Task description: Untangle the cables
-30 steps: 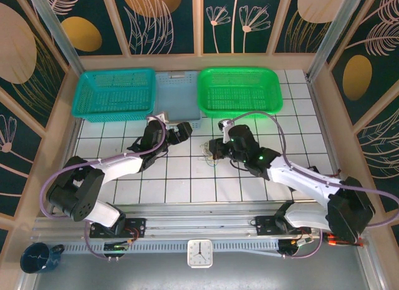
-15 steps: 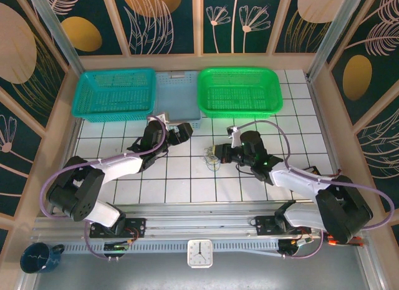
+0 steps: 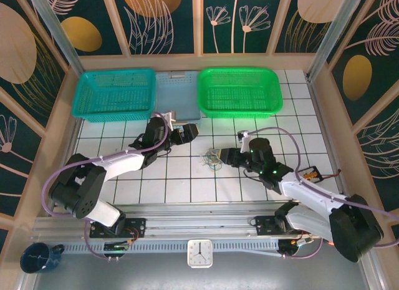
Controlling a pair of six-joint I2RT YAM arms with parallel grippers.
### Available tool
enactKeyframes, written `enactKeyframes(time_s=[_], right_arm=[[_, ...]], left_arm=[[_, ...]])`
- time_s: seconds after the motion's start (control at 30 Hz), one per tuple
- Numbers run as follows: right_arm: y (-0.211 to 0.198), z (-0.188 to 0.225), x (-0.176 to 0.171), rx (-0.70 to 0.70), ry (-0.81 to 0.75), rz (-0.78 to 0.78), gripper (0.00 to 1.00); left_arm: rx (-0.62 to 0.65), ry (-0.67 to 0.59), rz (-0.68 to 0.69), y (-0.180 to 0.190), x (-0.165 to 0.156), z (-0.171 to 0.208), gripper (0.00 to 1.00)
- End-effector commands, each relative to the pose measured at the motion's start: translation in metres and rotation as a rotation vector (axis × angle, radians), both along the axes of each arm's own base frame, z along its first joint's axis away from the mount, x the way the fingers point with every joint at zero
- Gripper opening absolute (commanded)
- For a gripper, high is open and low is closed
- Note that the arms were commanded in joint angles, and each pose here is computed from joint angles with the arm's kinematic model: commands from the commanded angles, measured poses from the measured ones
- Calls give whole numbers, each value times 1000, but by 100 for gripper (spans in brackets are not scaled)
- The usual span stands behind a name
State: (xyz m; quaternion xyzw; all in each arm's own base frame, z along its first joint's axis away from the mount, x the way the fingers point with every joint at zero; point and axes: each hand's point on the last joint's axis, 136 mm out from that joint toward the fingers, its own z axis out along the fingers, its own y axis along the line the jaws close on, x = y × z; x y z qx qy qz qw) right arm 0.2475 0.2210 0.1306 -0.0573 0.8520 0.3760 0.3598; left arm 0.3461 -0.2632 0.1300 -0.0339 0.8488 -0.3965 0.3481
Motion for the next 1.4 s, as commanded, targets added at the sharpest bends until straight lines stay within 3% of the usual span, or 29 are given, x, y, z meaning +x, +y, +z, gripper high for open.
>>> enactKeyframes(time_s=[0.0, 0.27, 0.43, 1.1, 1.37], right_arm=[[-16, 9, 16, -115, -33, -66, 45], [-4, 2, 44, -460, 2, 69, 46], [8, -7, 50, -582, 3, 141, 48], [39, -32, 45, -721, 2, 295, 54], [40, -40, 47, -736, 17, 295, 47]], left_arm=[[15, 19, -23, -3, -3, -3, 99], [17, 48, 58, 5, 5, -7, 99], [36, 59, 126, 17, 7, -12, 99], [-10, 65, 186, 46, 7, -15, 99], [-20, 72, 186, 49, 5, -20, 99]])
